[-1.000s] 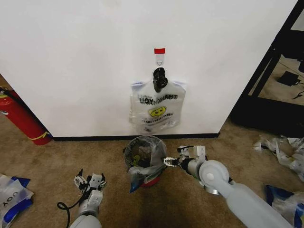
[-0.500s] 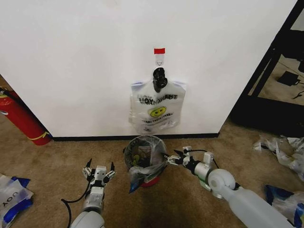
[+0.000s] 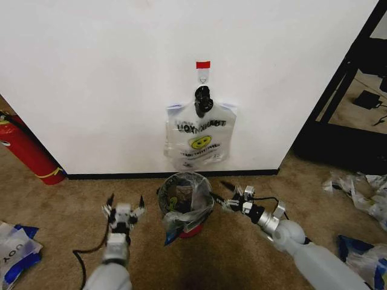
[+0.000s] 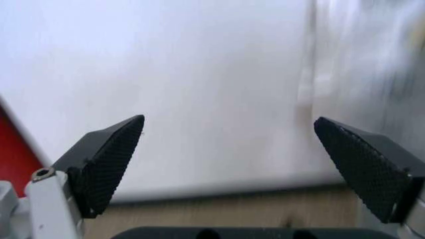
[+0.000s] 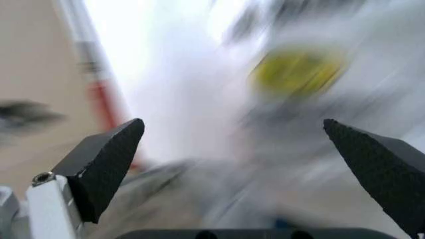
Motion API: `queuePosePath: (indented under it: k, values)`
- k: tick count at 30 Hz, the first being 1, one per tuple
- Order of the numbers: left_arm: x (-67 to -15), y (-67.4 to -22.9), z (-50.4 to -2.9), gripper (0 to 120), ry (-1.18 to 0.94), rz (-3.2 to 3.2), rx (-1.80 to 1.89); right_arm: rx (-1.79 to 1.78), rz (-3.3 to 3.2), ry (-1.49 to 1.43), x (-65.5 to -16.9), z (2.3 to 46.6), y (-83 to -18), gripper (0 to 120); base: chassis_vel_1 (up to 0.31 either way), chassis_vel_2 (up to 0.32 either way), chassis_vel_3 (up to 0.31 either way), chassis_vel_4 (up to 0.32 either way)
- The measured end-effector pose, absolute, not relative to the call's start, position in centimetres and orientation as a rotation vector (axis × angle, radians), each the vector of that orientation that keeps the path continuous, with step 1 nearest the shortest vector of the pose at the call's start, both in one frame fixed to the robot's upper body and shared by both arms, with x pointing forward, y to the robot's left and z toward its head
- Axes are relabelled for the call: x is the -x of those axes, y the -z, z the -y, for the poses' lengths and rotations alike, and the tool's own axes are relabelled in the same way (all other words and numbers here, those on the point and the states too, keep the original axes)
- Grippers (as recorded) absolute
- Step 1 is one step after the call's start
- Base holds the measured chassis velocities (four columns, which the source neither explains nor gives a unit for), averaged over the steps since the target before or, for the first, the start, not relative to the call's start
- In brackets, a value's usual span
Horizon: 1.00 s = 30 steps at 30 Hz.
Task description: Pick up the garbage bag from the wall and place it over the trash bin.
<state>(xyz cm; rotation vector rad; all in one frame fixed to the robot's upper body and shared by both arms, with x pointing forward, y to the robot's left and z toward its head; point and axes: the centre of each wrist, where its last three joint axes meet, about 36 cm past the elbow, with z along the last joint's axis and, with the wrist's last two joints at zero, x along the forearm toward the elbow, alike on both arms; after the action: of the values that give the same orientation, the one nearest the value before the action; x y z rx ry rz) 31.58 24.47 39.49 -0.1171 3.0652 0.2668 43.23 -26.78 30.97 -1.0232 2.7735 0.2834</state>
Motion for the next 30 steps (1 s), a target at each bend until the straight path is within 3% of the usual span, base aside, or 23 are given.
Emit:
queuePosePath:
  k: [4, 9, 15, 30]
  values:
    - [-32.6, -40.9, -25.6, 100, -0.134, -2.948, 0.038, 0.692, -2.719, -0.104, -41.6, 25.5, -33.4, 100, 0.000, 0.000, 0.000, 0.000]
    - [-32.5, -43.4, -26.8, 100, 0.055, -2.813, -0.068, 0.281, -2.724, 0.029, -34.0, 25.5, -39.1, 100, 0.000, 0.000, 0.000, 0.000]
    - [-31.7, -43.4, -25.3, 100, 0.125, -2.803, -0.140, 0.044, -2.768, 0.041, -30.0, 24.7, -38.5, 100, 0.000, 0.000, 0.000, 0.000]
    - [-31.4, -42.9, -24.1, 100, 0.193, -2.823, -0.196, -0.080, -2.756, -0.031, -29.0, 23.0, -38.0, 100, 0.000, 0.000, 0.000, 0.000]
